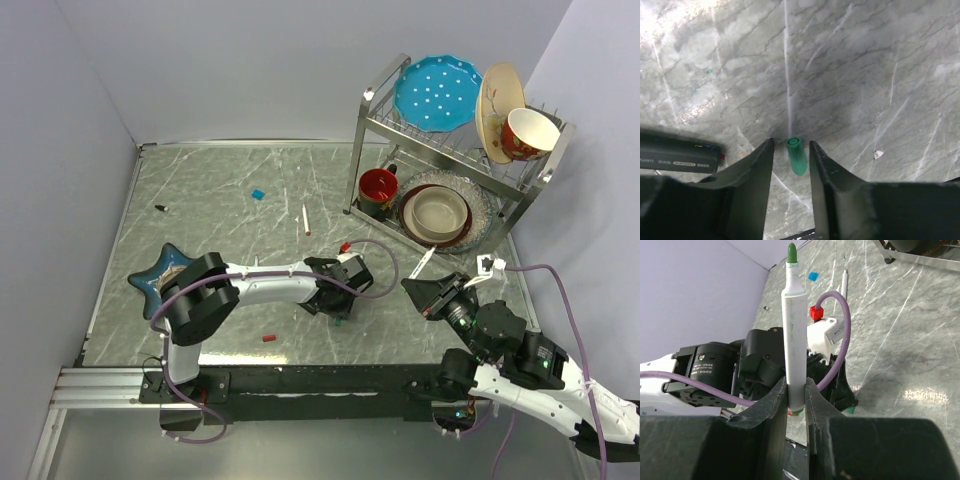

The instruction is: Insert the pens into the pen caps

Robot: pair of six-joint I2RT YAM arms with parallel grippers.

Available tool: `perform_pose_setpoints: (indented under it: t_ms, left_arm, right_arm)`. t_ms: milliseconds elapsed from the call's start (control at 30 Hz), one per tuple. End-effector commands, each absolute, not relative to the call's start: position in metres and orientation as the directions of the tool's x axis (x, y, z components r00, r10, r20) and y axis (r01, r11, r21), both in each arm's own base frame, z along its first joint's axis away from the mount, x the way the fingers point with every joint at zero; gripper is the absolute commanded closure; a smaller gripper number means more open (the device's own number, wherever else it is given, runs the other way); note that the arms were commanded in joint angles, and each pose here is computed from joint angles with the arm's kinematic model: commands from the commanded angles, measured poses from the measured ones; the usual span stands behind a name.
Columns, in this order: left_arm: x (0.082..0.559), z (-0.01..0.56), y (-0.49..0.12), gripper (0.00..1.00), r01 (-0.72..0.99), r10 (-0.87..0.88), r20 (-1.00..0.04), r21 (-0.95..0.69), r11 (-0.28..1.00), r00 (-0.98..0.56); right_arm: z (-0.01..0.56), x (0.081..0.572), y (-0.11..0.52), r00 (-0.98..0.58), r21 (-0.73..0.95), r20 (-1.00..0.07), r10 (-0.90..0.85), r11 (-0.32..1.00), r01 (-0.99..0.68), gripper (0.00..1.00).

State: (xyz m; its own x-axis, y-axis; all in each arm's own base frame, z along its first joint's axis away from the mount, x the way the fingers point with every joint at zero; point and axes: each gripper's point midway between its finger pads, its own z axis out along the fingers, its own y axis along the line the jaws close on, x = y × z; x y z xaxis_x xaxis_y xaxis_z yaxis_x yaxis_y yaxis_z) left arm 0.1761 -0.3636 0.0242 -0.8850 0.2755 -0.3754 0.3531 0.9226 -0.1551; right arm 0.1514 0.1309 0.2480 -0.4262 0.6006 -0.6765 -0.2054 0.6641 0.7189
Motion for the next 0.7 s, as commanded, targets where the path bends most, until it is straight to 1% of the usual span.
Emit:
perform_pose_setpoints:
  t_ms: [0, 133, 233, 367, 667]
  left_arm:
    - [0.175, 0.028, -0.373, 0.63, 0.356, 0.276, -0.384, -0.152, 0.922, -0.881]
    - [0.173, 0.025, -0.372, 0.66, 0.356, 0.285, -0.375, -0.136, 0.925, -0.882]
    - [0.171, 0.024, -0.371, 0.70, 0.354, 0.290, -0.369, -0.117, 0.928, -0.883]
    - [0.165, 0.015, -0.369, 0.72, 0.345, 0.291, -0.350, -0.102, 0.933, -0.891]
    - [0.154, 0.000, -0.362, 0.69, 0.341, 0.314, -0.314, -0.033, 0.939, -0.896]
  right_arm:
    - [0.250, 0.156, 0.126, -0.397, 0.721, -0.676, 0.620, 0.669, -0.181, 1.00]
    - [0.252, 0.157, 0.127, -0.398, 0.718, -0.679, 0.617, 0.671, -0.185, 1.00]
    - [0.254, 0.157, 0.127, -0.397, 0.717, -0.680, 0.616, 0.672, -0.185, 1.00]
    - [0.254, 0.156, 0.125, -0.395, 0.721, -0.676, 0.622, 0.669, -0.180, 1.00]
    - [0.257, 0.152, 0.117, -0.392, 0.739, -0.660, 0.641, 0.650, -0.181, 1.00]
